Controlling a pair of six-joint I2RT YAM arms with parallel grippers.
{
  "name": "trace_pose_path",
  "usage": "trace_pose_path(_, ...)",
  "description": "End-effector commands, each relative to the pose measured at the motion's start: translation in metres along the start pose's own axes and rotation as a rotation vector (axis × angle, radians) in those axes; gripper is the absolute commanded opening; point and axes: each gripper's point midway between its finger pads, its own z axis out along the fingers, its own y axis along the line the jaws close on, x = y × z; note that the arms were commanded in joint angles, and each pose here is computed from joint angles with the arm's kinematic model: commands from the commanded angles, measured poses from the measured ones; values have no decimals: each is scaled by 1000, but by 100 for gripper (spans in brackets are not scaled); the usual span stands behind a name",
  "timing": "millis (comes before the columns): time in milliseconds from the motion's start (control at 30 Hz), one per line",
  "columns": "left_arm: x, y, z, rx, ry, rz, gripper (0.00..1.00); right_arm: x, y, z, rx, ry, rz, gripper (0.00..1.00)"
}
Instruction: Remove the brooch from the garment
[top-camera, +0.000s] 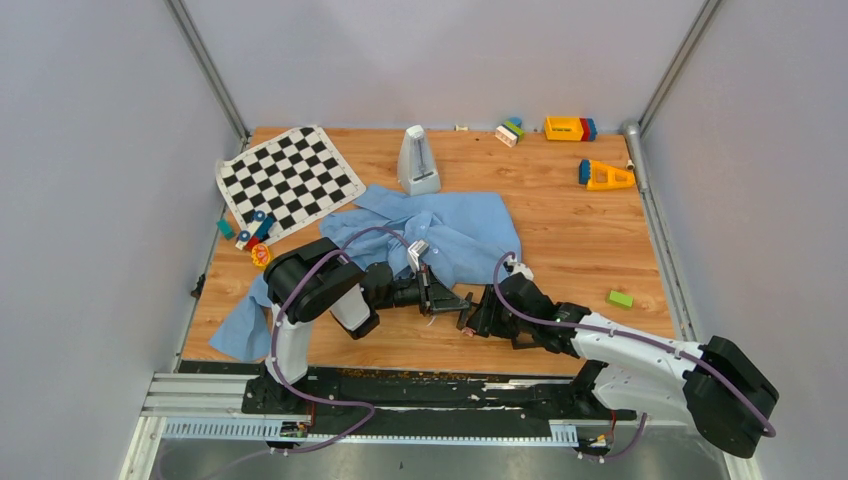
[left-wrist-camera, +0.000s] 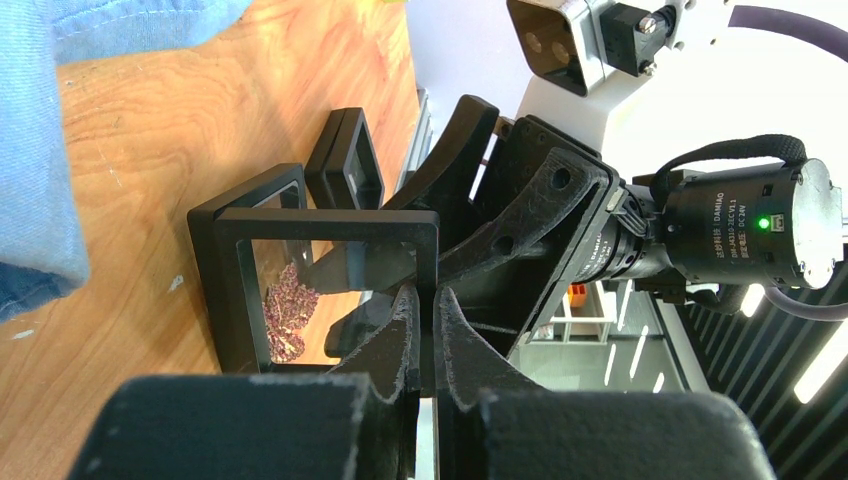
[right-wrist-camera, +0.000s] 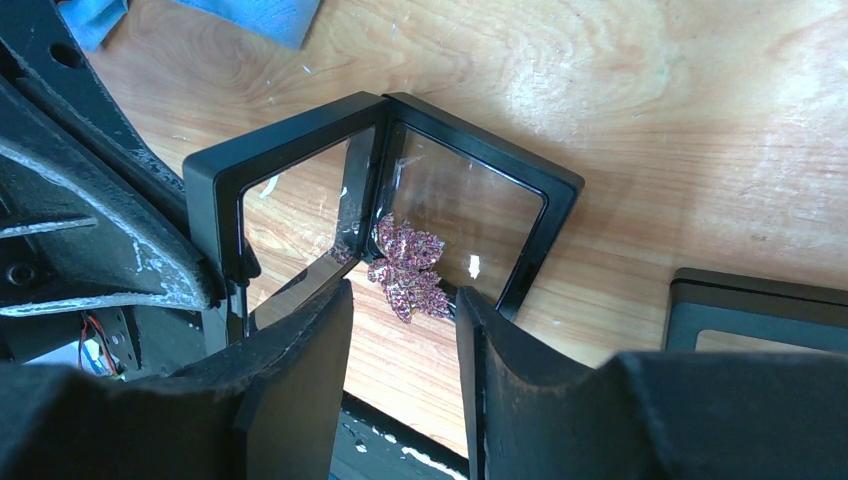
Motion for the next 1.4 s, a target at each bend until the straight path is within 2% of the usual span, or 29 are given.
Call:
trace_pose_path(0,0,-6,3,31,1,23,0,-5,4,1,-19,-20,6,44)
trace_pose_path(533,3,-6,4,33,7,24,0,2,4,4,-28,30,36,35)
trace_pose_path(833,0,-5,4,30,0,22,0,-1,10,5,-52,33,61,22)
trace_pose_path(1067,-1,-4,5,31,0,22,0,-8,13,3,-81,25,99,16)
trace_pose_path(1367,-1,-5,5,34,1,22,0,-4,20,6,-145,77,126,5)
